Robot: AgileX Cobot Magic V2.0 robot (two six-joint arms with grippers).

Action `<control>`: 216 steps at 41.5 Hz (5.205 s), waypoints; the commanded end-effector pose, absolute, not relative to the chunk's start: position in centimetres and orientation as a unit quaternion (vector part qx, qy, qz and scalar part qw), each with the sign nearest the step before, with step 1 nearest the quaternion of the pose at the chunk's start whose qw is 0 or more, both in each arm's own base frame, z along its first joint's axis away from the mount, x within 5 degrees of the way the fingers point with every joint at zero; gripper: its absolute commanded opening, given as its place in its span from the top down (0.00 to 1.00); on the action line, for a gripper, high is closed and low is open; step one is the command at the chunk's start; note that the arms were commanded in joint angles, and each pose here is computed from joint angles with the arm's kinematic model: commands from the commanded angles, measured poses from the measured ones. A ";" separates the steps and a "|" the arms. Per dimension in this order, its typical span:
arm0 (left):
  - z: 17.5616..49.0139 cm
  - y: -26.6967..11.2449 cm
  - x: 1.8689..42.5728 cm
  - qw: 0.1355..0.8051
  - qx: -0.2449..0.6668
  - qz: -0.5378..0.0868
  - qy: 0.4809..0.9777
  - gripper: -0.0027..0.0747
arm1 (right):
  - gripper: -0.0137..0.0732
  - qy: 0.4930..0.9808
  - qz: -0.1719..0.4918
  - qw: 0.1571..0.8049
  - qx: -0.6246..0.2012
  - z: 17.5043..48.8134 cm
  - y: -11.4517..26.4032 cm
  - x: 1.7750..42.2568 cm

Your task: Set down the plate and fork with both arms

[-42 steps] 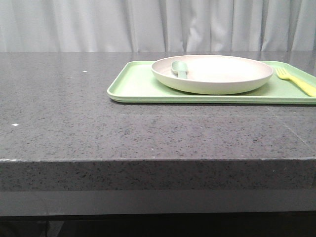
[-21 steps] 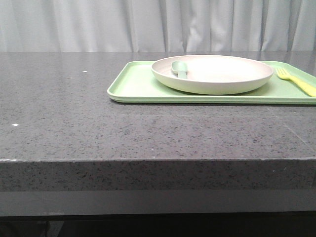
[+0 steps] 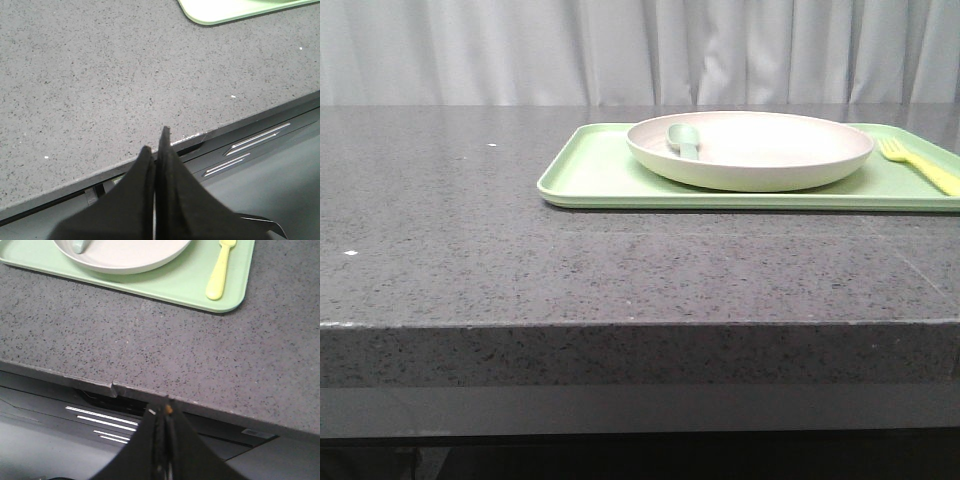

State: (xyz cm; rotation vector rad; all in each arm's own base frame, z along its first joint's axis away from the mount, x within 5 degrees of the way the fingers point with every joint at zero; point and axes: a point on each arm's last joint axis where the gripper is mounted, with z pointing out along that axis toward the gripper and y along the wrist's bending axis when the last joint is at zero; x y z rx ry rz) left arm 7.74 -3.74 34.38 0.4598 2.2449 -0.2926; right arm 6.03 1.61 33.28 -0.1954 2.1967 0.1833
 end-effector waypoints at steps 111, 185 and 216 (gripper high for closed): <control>21.6 -0.2 5.3 0.758 0.002 -0.030 0.652 0.99 | 0.98 0.871 0.079 0.478 -0.077 34.3 1.7 6.3; 21.6 -0.2 5.4 0.757 0.002 -0.030 0.652 0.99 | 0.98 0.671 0.025 0.741 0.008 20.7 0.1 5.5; 21.6 -0.2 5.4 0.757 0.002 -0.030 0.652 0.99 | 0.98 0.666 0.034 0.745 0.016 20.9 0.1 5.5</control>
